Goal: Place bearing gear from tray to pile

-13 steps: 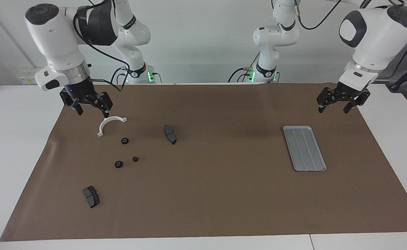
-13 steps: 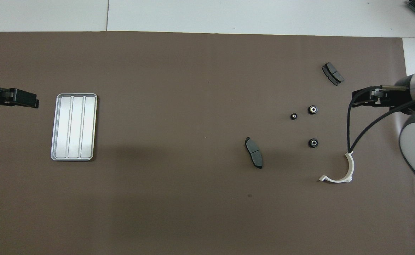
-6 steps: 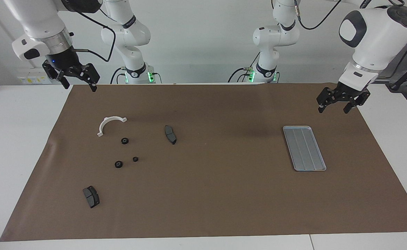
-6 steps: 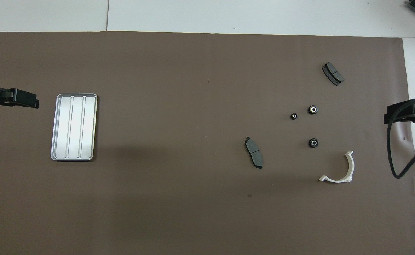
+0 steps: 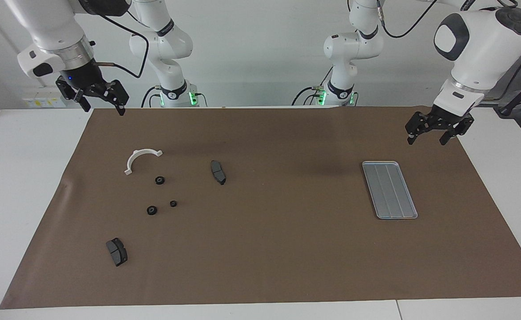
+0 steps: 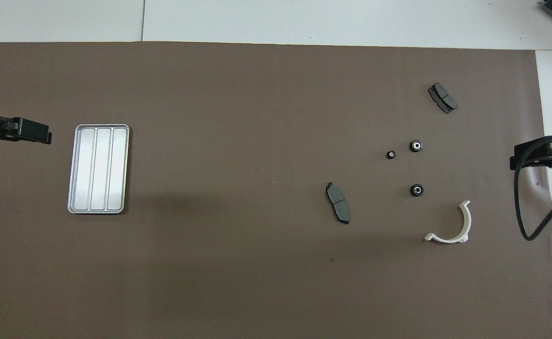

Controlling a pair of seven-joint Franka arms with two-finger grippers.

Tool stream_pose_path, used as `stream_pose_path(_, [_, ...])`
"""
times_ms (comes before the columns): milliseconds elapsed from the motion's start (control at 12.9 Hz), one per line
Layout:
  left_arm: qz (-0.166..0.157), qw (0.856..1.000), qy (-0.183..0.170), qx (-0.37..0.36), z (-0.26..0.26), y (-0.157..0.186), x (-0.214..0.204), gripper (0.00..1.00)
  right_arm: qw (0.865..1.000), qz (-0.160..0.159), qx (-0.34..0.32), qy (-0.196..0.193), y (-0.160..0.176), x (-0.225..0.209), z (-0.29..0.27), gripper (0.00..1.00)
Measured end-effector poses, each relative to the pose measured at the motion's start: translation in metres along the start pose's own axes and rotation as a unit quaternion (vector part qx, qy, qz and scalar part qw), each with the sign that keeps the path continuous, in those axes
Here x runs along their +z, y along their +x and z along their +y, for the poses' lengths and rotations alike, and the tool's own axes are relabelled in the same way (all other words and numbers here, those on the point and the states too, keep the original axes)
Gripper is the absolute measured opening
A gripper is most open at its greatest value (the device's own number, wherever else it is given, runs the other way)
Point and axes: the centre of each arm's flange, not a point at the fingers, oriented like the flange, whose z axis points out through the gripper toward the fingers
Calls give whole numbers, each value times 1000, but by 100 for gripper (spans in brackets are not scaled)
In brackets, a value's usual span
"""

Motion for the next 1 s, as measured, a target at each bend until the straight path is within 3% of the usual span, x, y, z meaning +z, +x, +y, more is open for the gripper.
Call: stream_pose_path(1005, [0,1000,0,0,0,0,0,100,1000,-4,-3,-1,-1,1,-3,100])
